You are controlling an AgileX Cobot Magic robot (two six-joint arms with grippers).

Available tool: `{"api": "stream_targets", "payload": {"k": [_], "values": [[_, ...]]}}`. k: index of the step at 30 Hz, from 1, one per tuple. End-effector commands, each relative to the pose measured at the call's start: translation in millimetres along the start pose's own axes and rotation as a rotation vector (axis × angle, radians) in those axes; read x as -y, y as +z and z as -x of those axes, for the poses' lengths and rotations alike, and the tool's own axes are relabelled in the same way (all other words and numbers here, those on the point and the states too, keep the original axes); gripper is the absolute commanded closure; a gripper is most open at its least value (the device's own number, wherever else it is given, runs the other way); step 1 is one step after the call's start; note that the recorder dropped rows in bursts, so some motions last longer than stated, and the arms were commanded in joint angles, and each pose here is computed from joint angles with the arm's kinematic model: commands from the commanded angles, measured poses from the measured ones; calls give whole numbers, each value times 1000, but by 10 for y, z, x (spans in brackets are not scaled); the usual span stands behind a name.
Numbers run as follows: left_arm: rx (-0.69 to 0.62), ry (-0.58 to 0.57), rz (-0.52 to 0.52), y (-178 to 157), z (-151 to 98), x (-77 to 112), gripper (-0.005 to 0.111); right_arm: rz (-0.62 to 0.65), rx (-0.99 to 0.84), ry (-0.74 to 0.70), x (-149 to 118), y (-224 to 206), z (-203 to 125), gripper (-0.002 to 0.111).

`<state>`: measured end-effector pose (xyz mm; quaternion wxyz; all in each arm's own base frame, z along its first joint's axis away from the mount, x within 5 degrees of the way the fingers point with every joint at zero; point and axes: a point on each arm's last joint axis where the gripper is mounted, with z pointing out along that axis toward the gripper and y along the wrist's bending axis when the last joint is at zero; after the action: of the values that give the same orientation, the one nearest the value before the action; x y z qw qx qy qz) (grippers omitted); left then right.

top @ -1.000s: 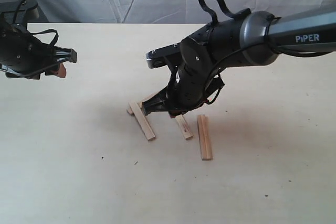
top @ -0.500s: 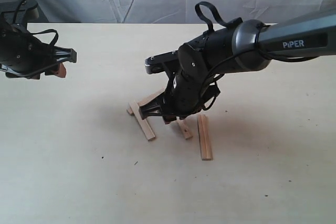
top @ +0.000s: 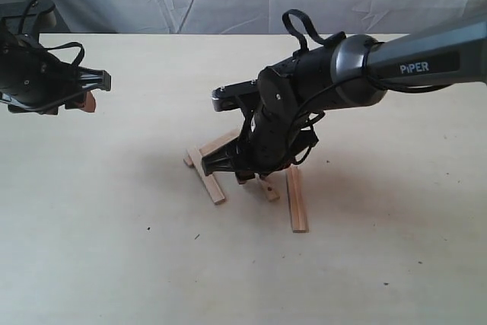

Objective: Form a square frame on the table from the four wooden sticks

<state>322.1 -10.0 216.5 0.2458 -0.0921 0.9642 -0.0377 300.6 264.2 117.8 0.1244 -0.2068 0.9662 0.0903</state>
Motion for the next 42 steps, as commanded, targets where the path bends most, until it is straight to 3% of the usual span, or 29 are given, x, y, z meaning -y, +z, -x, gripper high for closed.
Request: {"api": "stream_targets", "payload": {"k": [1,14,42], "values": [[10,3,-5,-21,-2,16,54,-6,-20,-1,21,53,-27,70],[10,3,-5,-21,-2,16,54,14,40,1,-9,-141,40,70],[14,3,-6,-21,2,17,54,13,-141,55,-56,338,-202,70]]}}
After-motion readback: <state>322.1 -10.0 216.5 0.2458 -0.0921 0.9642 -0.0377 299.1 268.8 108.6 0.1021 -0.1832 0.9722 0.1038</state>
